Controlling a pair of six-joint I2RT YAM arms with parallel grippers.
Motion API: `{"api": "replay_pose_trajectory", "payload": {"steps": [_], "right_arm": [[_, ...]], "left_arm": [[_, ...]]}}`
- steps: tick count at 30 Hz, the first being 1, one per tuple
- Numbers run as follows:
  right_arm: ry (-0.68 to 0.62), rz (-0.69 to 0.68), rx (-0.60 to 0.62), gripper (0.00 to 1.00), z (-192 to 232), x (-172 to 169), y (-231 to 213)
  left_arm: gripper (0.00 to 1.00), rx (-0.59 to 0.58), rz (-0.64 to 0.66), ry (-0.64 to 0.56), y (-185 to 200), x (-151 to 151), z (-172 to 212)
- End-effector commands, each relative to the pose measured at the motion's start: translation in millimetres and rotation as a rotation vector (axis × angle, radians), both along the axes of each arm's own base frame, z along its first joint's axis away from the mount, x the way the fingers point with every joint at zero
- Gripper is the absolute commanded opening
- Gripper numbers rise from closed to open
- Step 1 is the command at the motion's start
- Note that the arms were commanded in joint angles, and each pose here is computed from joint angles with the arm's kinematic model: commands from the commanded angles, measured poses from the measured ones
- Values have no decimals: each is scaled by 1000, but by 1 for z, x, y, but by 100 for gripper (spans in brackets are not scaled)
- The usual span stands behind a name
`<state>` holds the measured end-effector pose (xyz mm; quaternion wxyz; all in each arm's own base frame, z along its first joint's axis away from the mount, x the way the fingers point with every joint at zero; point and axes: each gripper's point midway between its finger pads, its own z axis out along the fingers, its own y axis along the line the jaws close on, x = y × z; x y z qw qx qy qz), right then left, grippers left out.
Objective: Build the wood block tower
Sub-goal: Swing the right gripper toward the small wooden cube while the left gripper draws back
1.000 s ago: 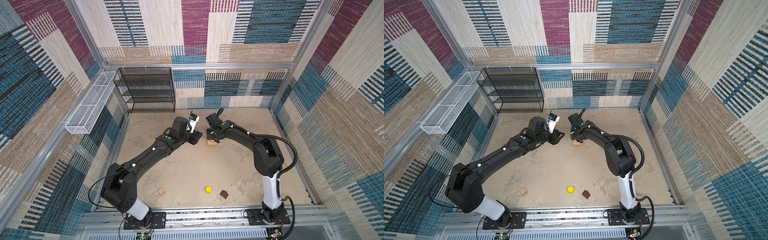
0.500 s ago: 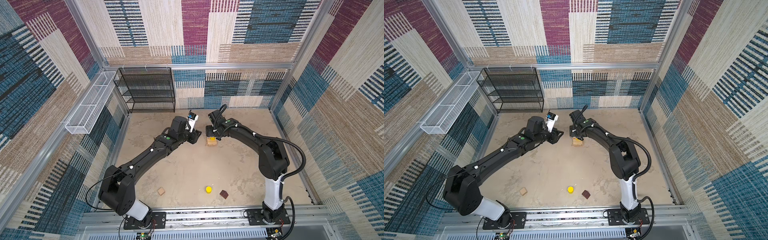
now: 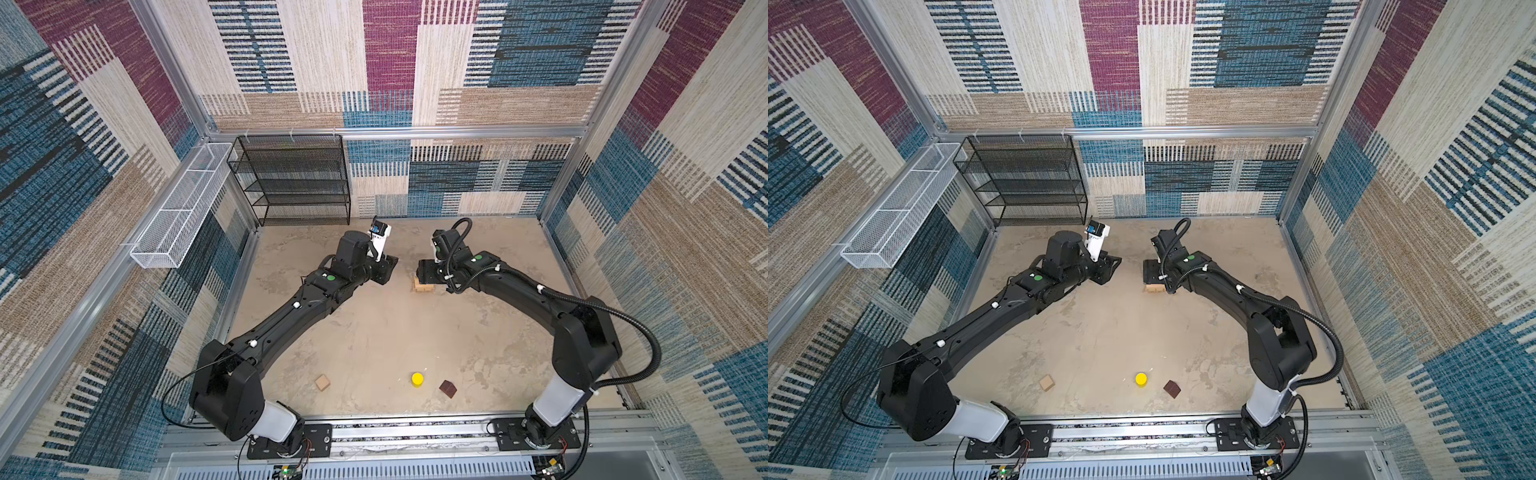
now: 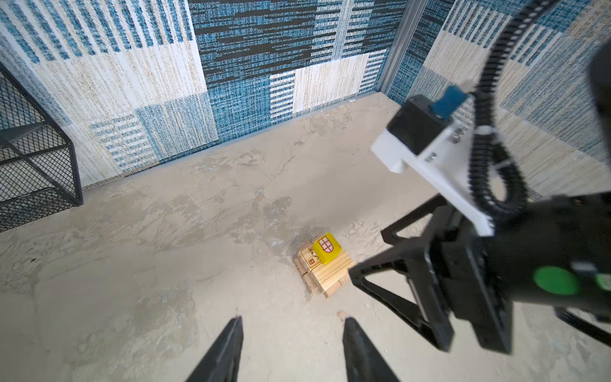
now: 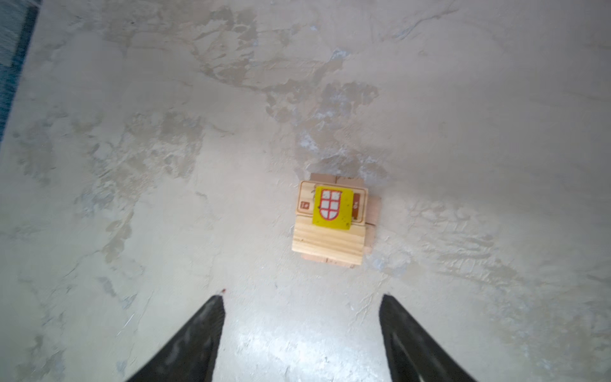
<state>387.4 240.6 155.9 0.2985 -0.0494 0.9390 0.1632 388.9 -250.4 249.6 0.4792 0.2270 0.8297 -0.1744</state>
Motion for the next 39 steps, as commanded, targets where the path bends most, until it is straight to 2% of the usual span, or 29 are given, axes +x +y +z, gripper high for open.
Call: {"api": "replay_pose_trajectory", "payload": {"steps": [1,7,11,19,28,31,35,39], "right_arm": [[-81,50,109,71,23,-7,15],[-166,155,129,66,38,-51,27],[-229,278,116,64,47,-86,46],[-287,566,170,63,41,-147,97],[-333,816,171,63,22,-187,156],[-359,881,159,62,18,-196,174],[-381,968,152,62,9,-210,194],[-392,1063,144,59,-2,-225,213]], "left_arm": [[53,29,30,-23,8,3,6],[53,57,83,-20,17,7,8],[52,59,147,41,31,1,2],[51,85,267,164,78,-52,-21],[51,165,411,294,134,-105,-60],[51,151,455,360,150,-111,-78],[49,64,510,449,169,-106,-97],[48,7,514,496,173,-104,-106]]}}
